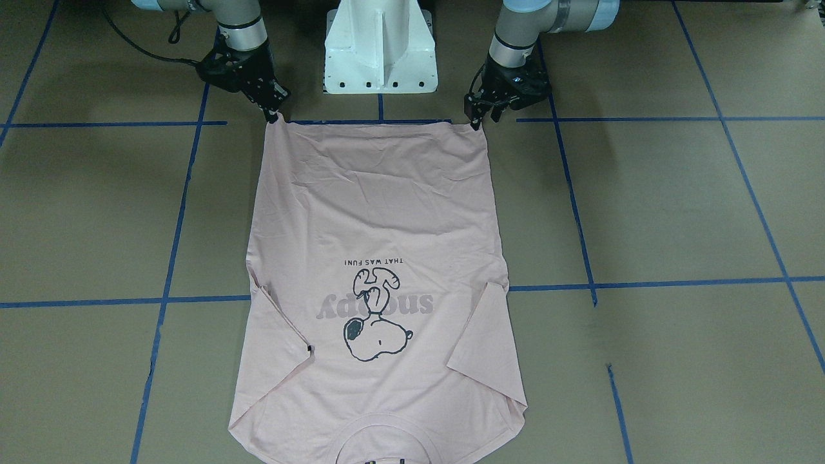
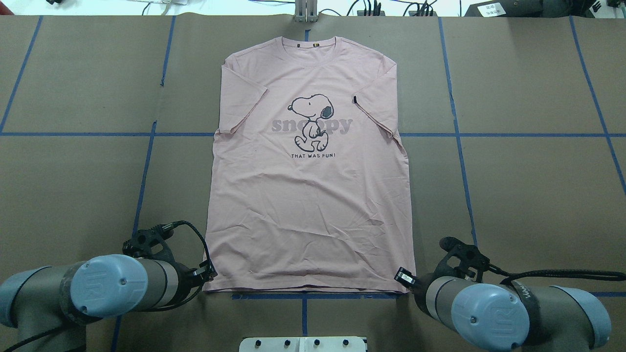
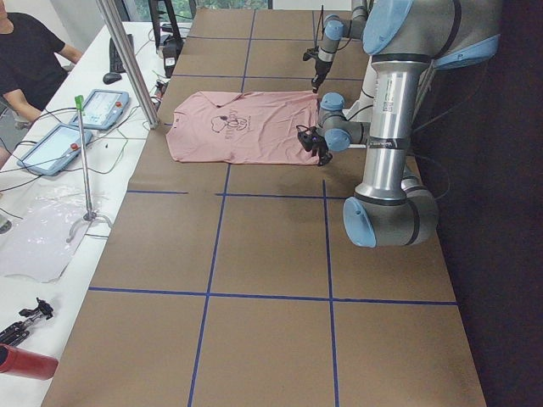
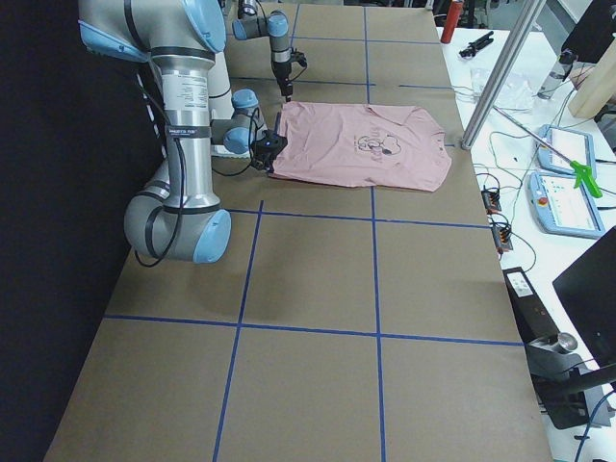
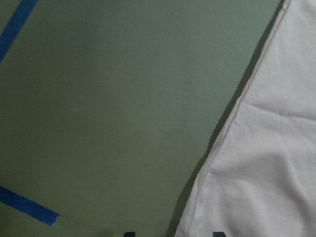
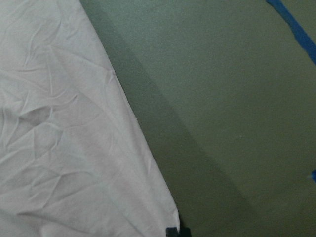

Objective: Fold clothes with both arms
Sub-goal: 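Grasp the two hem corners with the left and right grippers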

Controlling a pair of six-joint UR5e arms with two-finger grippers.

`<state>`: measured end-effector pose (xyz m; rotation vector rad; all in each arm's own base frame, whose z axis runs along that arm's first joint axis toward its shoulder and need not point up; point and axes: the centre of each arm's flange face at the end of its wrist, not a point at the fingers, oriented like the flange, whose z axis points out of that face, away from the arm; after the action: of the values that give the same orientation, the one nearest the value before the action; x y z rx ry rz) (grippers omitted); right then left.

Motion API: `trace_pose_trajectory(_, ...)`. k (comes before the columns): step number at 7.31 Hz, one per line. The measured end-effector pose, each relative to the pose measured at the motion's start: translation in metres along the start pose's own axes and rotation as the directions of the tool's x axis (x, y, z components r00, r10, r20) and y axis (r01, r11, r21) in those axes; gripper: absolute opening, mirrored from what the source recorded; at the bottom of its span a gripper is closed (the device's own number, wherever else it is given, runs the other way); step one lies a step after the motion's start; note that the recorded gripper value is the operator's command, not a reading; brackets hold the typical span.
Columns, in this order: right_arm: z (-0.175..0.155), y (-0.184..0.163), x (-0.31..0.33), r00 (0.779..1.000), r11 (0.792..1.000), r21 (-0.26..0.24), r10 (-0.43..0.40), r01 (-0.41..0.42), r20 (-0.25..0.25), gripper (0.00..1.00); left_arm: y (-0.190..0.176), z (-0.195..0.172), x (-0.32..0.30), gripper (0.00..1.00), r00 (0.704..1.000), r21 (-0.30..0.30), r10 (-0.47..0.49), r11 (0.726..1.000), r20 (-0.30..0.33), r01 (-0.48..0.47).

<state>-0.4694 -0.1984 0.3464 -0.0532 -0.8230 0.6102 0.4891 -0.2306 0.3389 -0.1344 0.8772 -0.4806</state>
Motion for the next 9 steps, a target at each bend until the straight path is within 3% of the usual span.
trace_pose_trajectory(1, 0.000, 0.000, 0.000, 1.000, 1.000, 0.001, 0.000, 0.000, -0.001, 0.00, 0.004, 0.002, 0.002, 0.45, 1.000, -0.005, 0.004, 1.000, 0.001, -0.004)
trace_pose_trajectory(3, 0.001, 0.000, 0.000, 1.000, 1.000, 0.000, 0.000, 0.000, -0.002, 0.00, 0.009, 0.006, 0.004, 0.08, 1.000, -0.011, 0.009, 1.000, 0.004, -0.009)
trace_pose_trajectory(4, 0.001, 0.000, 0.000, 1.000, 1.000, 0.000, 0.000, 0.000, -0.001, 0.00, 0.009, 0.008, 0.004, 0.00, 1.000, -0.011, 0.009, 1.000, 0.008, -0.009)
trace_pose_trajectory(7, 0.001, 0.001, 0.000, 1.000, 1.000, -0.001, -0.002, 0.002, 0.000, 0.00, 0.010, 0.007, 0.004, 0.00, 1.000, -0.011, 0.011, 1.000, 0.007, -0.010)
trace_pose_trajectory(9, -0.007, -0.002, 0.002, 1.000, 1.000, -0.004, -0.002, 0.002, 0.008, 0.00, 0.015, -0.025, 0.011, 0.00, 1.000, -0.023, 0.011, 1.000, -0.019, -0.012)
